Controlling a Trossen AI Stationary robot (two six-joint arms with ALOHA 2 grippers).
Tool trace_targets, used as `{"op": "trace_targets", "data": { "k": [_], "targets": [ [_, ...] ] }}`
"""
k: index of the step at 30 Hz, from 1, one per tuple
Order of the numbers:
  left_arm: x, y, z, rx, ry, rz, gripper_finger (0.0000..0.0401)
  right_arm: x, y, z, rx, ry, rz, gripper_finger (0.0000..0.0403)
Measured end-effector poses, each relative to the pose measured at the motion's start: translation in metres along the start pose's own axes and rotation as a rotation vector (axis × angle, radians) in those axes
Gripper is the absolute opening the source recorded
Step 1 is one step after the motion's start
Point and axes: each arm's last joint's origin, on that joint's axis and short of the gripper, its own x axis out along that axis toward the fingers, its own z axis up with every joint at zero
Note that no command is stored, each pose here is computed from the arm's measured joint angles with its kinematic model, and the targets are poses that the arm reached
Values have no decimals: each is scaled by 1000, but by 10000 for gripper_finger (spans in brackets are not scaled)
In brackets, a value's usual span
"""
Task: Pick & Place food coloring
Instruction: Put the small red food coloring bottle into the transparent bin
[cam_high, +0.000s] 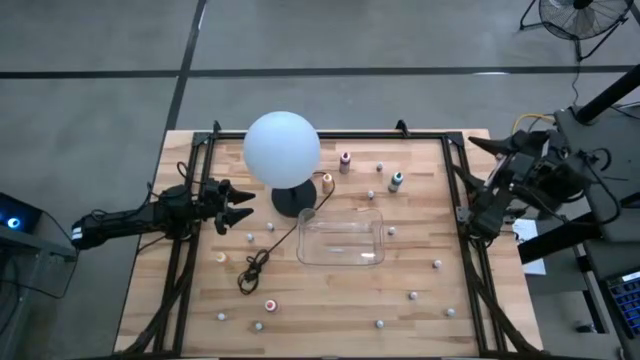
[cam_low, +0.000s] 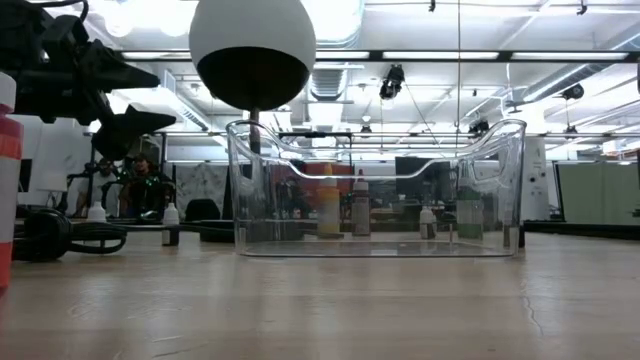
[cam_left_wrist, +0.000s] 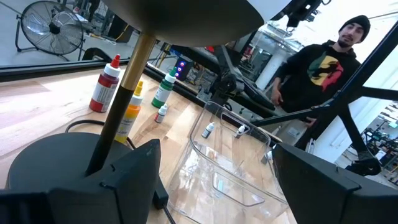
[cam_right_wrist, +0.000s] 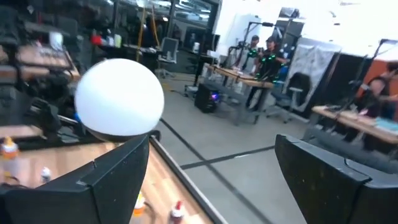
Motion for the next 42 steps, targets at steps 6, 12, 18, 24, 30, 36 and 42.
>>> {"op": "trace_targets", "data": {
  "k": [6,12,18,24,30,36,42],
  "targets": [
    [0,0,0,0,0,0,279,2,1,27,-60,8,-30,337],
    [0,0,0,0,0,0,279,10,-3,50,-41,32,-134,336],
    [0,0,0,0,0,0,279,27,-8,59,-1,73,-335,336],
    [0,0,0,0,0,0,279,51,-3,66,-30,125,-534,336],
    [0,0,0,0,0,0,279,81,7,74,-100,183,-669,336],
    [0,0,0,0,0,0,279,101,14,81,-165,225,-725,336],
    [0,0,0,0,0,0,279,110,15,88,-209,252,-747,336]
  ]
}}
